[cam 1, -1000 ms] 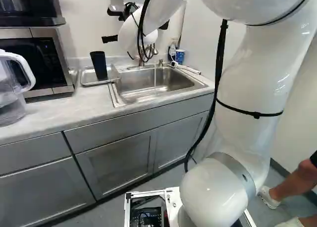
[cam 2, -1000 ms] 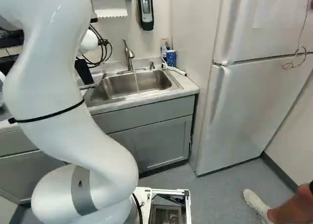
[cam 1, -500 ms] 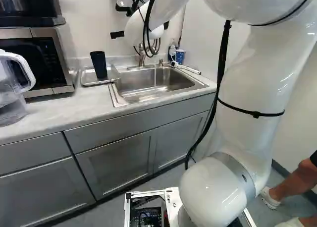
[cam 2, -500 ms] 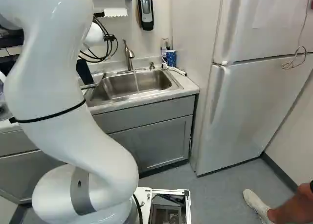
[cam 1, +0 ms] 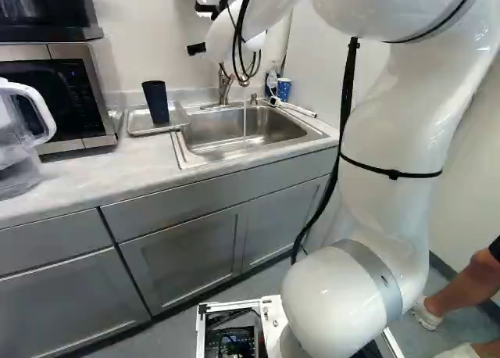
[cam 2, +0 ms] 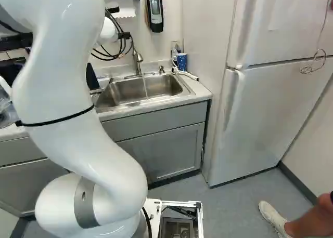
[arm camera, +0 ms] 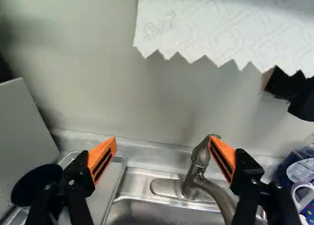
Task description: Rinse the cup and place it in the tray
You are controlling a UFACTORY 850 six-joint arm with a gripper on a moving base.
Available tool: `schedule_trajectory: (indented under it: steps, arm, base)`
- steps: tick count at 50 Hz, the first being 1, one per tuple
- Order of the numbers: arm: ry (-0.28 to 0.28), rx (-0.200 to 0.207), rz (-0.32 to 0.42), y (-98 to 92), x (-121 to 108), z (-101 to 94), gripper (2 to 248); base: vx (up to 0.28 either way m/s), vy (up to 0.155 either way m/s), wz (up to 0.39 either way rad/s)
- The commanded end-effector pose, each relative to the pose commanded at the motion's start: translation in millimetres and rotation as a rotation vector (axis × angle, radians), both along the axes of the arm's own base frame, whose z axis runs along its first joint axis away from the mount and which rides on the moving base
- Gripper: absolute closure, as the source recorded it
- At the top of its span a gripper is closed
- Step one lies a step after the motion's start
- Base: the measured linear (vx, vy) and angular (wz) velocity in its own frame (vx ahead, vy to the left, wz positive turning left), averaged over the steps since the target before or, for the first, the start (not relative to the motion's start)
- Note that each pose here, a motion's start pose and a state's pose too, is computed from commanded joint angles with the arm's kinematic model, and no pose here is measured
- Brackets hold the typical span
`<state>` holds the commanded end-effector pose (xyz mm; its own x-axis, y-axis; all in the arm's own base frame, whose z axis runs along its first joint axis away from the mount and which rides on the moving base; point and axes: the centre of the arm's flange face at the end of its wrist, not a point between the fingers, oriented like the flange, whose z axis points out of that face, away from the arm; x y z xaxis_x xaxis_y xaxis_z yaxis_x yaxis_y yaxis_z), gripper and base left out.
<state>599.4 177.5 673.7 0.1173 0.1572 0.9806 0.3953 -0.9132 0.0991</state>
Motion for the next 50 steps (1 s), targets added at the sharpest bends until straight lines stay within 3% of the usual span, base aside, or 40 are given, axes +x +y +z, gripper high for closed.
schedule_trajectory:
  steps: [26, 50]
  arm:
    - [0.002, -0.013, -0.057, -11.3, 44, 19.0, 3]
    - [0.024, -0.025, -0.077, -2.0, 90, 8.5, 3]
  base:
    - [0.000, 0.000, 0.000]
    - [0.000, 0.000, 0.000]
